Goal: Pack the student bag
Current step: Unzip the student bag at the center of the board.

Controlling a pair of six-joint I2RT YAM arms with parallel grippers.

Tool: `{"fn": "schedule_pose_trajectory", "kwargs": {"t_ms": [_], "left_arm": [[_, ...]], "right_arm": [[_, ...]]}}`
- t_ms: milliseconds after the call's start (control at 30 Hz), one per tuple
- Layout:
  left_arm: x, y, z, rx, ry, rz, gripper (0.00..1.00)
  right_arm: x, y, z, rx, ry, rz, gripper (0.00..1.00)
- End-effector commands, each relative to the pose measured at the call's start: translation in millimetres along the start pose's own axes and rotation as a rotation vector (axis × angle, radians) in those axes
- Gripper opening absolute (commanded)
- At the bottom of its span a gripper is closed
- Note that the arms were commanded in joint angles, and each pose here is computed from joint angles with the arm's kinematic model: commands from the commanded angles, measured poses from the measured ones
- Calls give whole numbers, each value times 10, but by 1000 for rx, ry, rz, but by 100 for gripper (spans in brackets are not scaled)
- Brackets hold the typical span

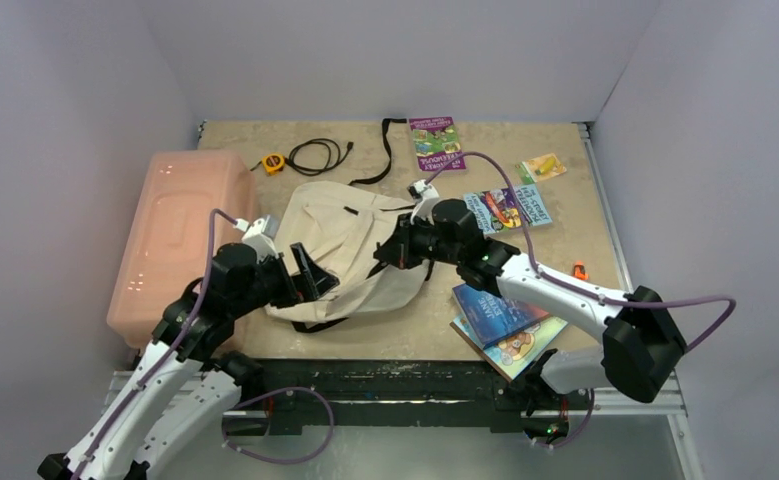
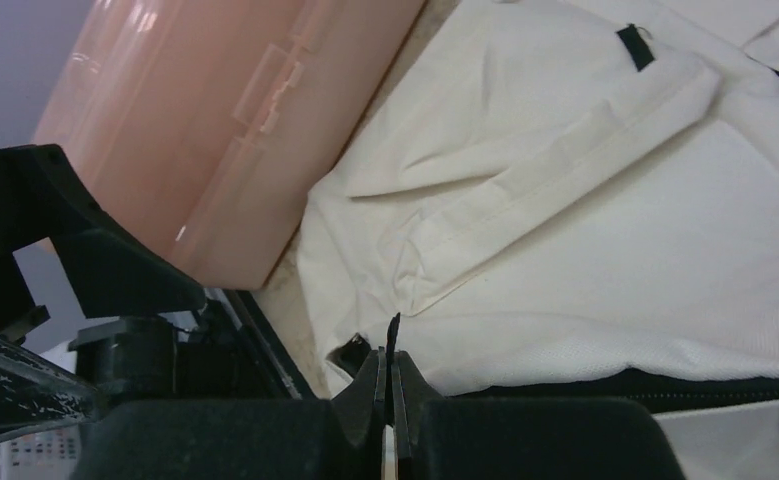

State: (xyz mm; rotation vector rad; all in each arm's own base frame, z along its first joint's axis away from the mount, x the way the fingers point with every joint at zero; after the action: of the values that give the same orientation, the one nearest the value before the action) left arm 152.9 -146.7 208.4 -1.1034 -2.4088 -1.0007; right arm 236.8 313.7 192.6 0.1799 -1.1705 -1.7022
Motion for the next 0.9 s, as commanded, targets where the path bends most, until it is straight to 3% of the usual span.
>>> {"fn": "schedule_pose_trajectory", "kwargs": {"t_ms": [0, 133, 300, 600, 867], "left_arm": [[100, 159, -257, -177, -91, -17, 89], [163, 346, -477, -246, -167, -96, 87], [-49, 355, -479, -328, -142, -24, 81], [-553, 0, -275, -235, -160, 70, 80], [-790, -180, -84, -242, -25, 57, 82]], "right_arm": [[-34, 398, 550, 18, 199, -92, 0], [-50, 491, 690, -17, 262, -108, 0], [-33, 656, 811, -59, 288, -130, 0], [-143, 698, 736, -223, 224, -135, 0], [-246, 628, 745, -309, 236, -100, 0]]}}
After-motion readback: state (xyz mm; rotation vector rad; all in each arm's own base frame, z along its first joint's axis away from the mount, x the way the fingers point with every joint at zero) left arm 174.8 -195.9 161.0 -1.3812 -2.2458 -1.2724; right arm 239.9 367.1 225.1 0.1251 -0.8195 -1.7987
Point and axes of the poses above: each gripper's point midway between its finger pads, its own x axis back along the fingers, its own z axis along the line the jaws close on, y = z × x, the point moved 2 cm from there along x, back along the fingers, and after that the axes turned 6 degrees about x, right-handed, at the moved point
